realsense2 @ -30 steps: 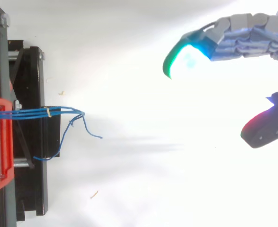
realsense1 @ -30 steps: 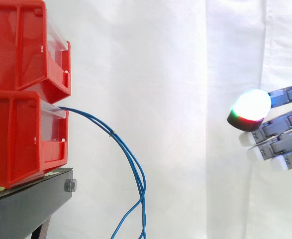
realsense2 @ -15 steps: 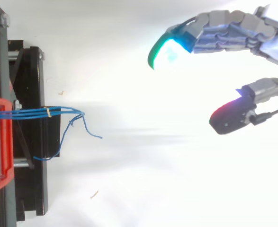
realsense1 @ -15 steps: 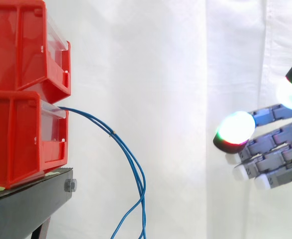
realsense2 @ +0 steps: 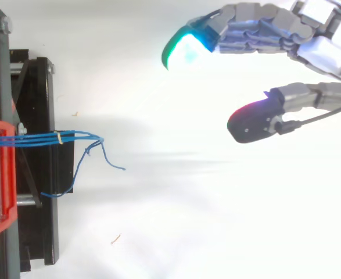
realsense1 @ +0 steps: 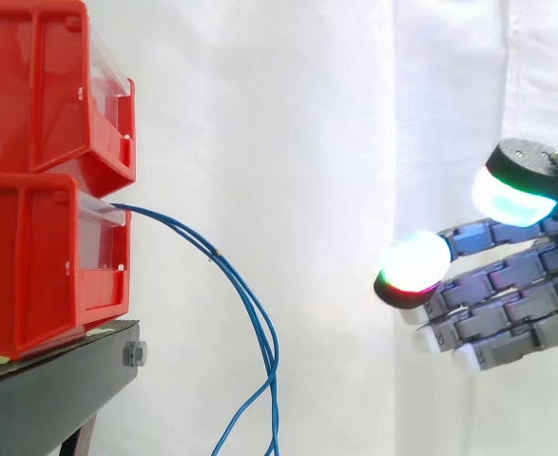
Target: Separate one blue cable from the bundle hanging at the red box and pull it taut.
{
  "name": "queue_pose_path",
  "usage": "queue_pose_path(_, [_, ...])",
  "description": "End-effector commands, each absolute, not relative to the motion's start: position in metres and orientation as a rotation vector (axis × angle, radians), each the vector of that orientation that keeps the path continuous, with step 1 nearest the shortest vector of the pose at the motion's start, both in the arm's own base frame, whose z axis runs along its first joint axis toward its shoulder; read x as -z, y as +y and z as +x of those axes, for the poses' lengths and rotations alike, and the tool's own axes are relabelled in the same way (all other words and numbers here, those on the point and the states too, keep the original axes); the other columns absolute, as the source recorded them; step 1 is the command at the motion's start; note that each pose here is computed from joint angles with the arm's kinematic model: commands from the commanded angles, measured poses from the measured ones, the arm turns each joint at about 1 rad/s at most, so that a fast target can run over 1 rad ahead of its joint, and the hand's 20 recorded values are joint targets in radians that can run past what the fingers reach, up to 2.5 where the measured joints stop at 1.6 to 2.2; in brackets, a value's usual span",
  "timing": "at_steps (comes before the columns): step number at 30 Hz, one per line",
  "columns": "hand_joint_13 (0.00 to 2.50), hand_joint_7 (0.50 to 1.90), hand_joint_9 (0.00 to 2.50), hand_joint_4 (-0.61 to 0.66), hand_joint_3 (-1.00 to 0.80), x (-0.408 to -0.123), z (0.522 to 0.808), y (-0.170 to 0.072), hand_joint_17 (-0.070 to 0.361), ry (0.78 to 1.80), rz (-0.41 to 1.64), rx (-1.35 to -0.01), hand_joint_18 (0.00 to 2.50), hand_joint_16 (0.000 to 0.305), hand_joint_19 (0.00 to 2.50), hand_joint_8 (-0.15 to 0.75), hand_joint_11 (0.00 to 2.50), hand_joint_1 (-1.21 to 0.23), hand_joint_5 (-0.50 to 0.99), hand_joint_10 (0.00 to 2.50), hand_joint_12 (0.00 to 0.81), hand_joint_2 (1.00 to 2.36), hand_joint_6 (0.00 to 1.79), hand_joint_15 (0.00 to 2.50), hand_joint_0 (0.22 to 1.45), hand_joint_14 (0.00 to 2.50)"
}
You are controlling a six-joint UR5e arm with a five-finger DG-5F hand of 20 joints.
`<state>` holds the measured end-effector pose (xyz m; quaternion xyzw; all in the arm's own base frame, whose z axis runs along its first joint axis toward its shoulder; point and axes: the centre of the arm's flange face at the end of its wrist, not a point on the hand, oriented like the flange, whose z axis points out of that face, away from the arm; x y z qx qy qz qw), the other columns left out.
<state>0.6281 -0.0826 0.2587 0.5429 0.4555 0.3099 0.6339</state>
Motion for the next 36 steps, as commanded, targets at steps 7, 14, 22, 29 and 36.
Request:
queue_pose_path(7, [0.42,0.91,0.27,0.19,-0.5,-0.236,0.662,-0.081,0.108,1.031,1.275,-0.736,0.41,0.048,0.02,0.247,0.38,-0.67,-0.26,0.01,0.365,1.0,0.5,0.14,0.49,0.0])
queue_pose_path(14, [0.43,0.91,0.27,0.2,-0.5,-0.237,0.663,-0.082,0.107,1.031,1.268,-0.733,0.41,0.048,0.03,0.248,0.38,-0.66,-0.25,0.01,0.362,1.0,0.5,0.15,0.49,0.01])
queue_pose_path(22, [0.43,0.91,0.28,0.2,-0.5,-0.241,0.67,-0.082,0.106,1.005,1.236,-0.737,0.42,0.047,0.03,0.251,0.39,-0.65,-0.25,0.01,0.36,1.0,0.5,0.16,0.5,0.01])
queue_pose_path(29, [0.44,0.91,0.28,0.2,-0.5,-0.21,0.707,-0.079,0.106,1.016,1.254,-0.78,0.42,0.047,0.03,0.252,0.39,-0.65,-0.25,0.01,0.36,1.0,0.5,0.16,0.49,0.01])
queue_pose_path(36, [0.44,0.9,0.29,0.21,-0.5,-0.222,0.724,-0.073,0.106,1.028,1.213,-0.82,0.42,0.047,0.03,0.254,0.39,-0.64,-0.25,0.01,0.361,1.0,0.5,0.17,0.49,0.01])
